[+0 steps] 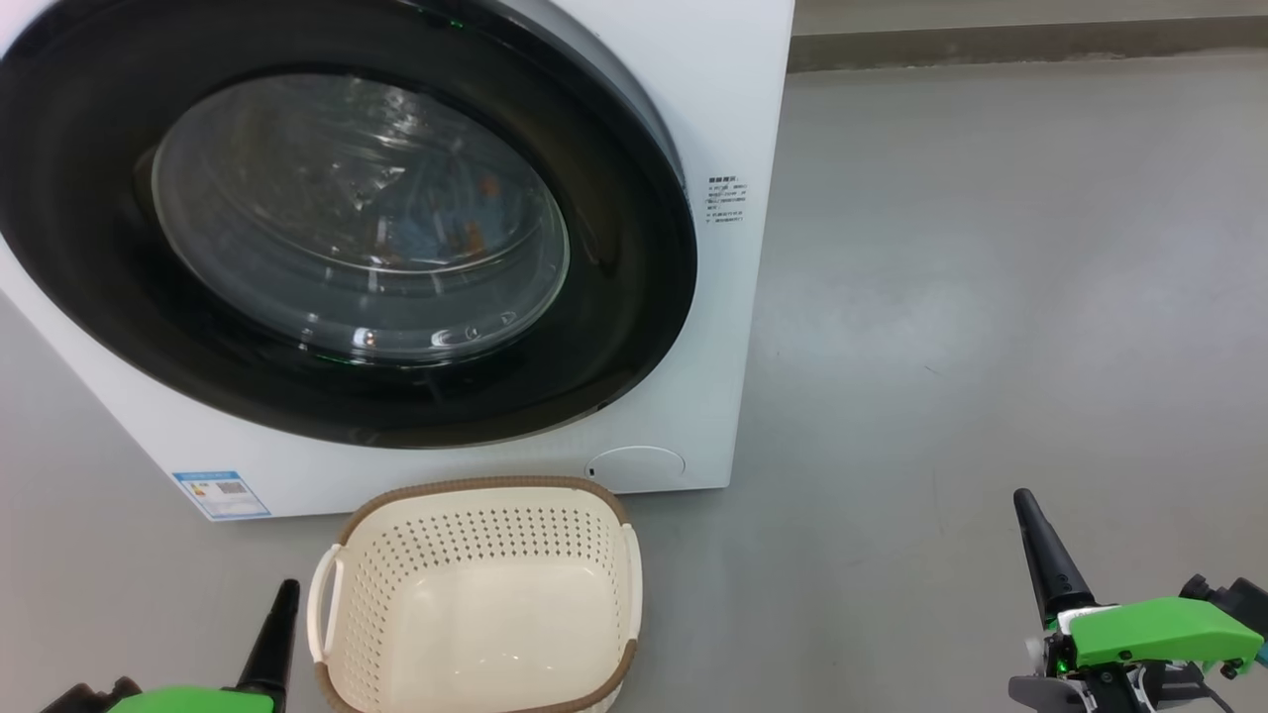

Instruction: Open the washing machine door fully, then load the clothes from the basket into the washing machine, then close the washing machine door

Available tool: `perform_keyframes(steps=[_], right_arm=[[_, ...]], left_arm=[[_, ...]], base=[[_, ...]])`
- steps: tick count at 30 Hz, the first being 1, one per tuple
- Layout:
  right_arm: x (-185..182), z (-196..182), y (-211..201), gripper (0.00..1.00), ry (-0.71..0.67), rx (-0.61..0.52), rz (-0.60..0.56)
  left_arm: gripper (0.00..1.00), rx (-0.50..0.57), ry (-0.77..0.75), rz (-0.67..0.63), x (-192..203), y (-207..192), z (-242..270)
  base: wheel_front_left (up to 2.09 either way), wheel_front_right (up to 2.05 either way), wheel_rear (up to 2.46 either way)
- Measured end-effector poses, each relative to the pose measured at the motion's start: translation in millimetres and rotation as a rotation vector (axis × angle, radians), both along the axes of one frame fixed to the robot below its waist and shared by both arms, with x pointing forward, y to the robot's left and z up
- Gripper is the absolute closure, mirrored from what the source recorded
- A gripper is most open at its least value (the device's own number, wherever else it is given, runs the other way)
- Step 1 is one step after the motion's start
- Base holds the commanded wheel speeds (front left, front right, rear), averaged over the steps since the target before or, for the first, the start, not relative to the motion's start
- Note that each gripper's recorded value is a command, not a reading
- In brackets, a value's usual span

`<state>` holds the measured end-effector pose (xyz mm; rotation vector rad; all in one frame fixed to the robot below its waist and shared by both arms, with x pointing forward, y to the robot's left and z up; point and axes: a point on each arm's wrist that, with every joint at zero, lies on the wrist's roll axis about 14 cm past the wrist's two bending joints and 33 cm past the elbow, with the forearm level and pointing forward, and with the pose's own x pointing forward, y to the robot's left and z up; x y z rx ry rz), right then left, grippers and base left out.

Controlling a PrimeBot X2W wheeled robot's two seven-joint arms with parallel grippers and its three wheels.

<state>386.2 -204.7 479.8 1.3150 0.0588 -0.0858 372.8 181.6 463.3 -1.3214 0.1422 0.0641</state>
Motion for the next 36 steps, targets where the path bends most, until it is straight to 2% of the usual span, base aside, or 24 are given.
perform_keyframes(steps=[23,36], right_arm=[[-2,12,-3,1.00,-0.050,0.240,-0.014],[-2,13,-3,1.00,-0.054,0.251,-0.018]], left_arm=[[1.00,-0.241,-0.049,0.033,4,6,17],[1.00,-0.248,-0.051,0.033,4,5,17]], base=[[0.00,0.00,0.00],[0.00,0.00,0.00]])
